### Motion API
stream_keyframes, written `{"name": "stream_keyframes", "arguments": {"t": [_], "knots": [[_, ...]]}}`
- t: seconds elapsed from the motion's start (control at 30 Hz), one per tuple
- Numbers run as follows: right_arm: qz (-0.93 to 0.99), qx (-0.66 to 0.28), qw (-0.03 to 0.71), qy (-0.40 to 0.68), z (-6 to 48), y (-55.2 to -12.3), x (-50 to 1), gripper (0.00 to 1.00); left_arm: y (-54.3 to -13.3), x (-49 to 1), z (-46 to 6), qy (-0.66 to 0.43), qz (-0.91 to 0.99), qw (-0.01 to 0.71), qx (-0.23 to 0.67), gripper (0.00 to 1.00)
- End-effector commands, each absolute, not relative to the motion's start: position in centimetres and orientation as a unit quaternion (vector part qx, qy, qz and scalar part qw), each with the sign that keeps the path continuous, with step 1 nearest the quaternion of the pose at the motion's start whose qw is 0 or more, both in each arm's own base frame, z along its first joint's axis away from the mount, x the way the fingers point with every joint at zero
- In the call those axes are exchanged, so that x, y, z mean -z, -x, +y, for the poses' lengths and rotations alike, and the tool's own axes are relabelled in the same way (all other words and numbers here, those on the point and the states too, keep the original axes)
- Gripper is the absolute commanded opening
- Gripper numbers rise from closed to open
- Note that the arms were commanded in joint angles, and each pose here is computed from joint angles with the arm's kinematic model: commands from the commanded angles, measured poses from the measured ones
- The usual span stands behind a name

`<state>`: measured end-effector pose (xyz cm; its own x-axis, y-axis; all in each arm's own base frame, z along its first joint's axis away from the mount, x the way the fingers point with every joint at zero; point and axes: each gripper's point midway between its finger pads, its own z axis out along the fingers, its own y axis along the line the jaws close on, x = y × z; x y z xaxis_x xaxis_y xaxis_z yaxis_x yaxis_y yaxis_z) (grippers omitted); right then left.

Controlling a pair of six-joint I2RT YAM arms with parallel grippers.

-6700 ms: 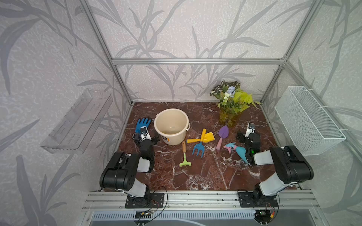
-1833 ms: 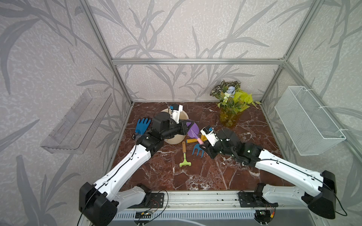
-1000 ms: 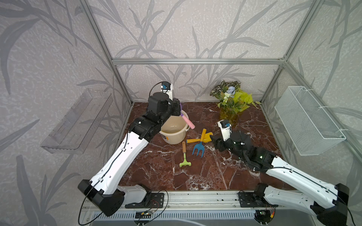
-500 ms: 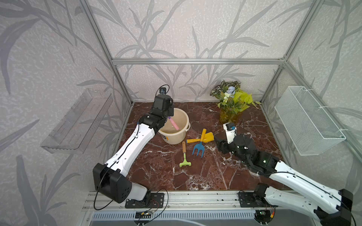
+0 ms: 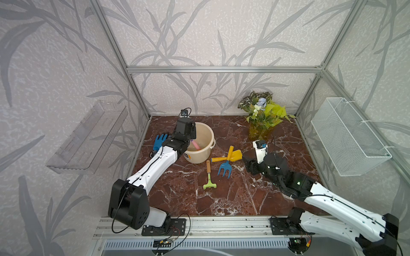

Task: Organize the gardening tools
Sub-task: Place the gardening tool in the container.

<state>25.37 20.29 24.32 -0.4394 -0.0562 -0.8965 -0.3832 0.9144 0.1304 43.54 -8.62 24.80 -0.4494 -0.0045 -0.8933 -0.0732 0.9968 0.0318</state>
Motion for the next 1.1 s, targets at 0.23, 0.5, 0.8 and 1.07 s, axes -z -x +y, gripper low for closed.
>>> {"name": "stream_keyframes", "arguments": {"t": [0.23, 0.5, 0.8, 1.07], "knots": [[0.841, -0.148, 0.504, 0.126, 20.7, -26.1, -23.3, 0.71, -44.9, -25.7, -8.8, 0.02, 0.837, 0.547, -0.028, 0.26], [0.846, -0.144, 0.498, 0.125, 20.9, -26.3, -23.1, 0.72, -44.6, -28.1, -9.0, 0.017, 0.83, 0.558, -0.018, 0.33], [0.872, -0.15, 0.455, 0.105, 21.9, -27.5, -21.4, 0.72, -42.3, -30.9, -9.6, 0.021, 0.827, 0.56, 0.032, 0.48], [0.885, -0.17, 0.422, 0.103, 23.2, -27.9, -20.2, 0.71, -39.8, -30.9, -10.2, 0.024, 0.84, 0.536, 0.08, 0.56]]}}
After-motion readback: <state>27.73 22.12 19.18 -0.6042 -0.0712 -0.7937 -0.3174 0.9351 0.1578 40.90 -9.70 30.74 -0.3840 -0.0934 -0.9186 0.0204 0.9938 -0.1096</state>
